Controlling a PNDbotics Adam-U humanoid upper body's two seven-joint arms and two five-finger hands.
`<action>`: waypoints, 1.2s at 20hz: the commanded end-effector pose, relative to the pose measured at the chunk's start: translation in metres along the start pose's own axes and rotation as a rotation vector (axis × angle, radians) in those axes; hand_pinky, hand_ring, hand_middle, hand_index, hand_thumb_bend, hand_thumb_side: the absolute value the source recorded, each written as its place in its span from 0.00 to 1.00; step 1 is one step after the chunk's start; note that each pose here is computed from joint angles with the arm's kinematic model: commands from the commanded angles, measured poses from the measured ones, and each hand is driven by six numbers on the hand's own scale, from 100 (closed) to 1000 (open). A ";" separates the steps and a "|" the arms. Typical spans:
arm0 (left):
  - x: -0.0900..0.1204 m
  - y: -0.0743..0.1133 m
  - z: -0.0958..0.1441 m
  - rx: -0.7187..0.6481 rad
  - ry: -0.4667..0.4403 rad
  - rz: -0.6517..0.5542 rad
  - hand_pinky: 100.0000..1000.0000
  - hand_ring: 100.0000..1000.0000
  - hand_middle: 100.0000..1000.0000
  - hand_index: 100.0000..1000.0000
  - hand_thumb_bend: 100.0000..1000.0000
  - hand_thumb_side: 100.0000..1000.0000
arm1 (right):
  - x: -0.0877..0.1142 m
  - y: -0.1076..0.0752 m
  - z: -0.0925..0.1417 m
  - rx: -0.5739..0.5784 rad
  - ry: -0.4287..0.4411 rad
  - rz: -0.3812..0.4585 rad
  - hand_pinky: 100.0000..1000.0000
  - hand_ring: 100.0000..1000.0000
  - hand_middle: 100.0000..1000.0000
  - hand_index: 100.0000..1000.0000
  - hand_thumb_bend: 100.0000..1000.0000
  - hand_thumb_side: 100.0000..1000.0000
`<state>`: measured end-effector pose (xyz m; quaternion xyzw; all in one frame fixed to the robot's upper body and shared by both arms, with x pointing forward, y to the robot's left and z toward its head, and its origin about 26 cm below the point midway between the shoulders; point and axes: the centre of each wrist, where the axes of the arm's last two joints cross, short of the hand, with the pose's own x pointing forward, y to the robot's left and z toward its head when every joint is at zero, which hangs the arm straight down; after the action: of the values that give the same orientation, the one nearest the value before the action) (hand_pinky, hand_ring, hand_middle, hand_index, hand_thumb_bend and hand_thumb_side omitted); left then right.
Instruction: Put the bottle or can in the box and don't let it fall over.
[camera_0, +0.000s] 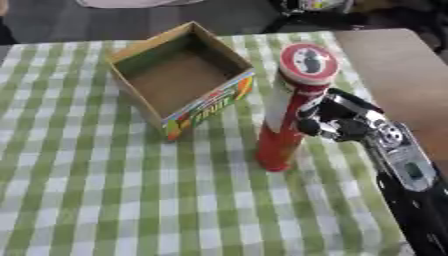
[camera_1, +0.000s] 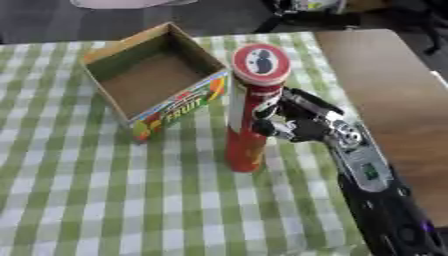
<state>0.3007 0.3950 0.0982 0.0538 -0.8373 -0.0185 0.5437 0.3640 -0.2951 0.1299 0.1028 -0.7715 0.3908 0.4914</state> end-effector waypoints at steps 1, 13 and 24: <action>0.007 0.004 -0.005 -0.006 -0.022 -0.019 1.00 1.00 1.00 0.83 0.13 0.76 | 0.012 -0.005 -0.005 0.003 -0.032 0.020 1.00 1.00 1.00 1.00 0.53 0.50; 0.006 0.004 -0.004 -0.006 -0.016 -0.019 1.00 1.00 1.00 0.83 0.13 0.76 | 0.013 0.000 -0.011 0.002 -0.055 -0.038 1.00 1.00 1.00 1.00 0.54 0.51; 0.006 0.004 -0.003 -0.007 -0.015 -0.019 1.00 1.00 1.00 0.83 0.13 0.76 | 0.013 0.003 -0.015 0.005 -0.068 -0.086 1.00 1.00 1.00 1.00 0.55 0.49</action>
<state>0.3010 0.3938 0.0952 0.0510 -0.8346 -0.0177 0.5483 0.3657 -0.2816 0.1303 0.1507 -0.7737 0.3637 0.4963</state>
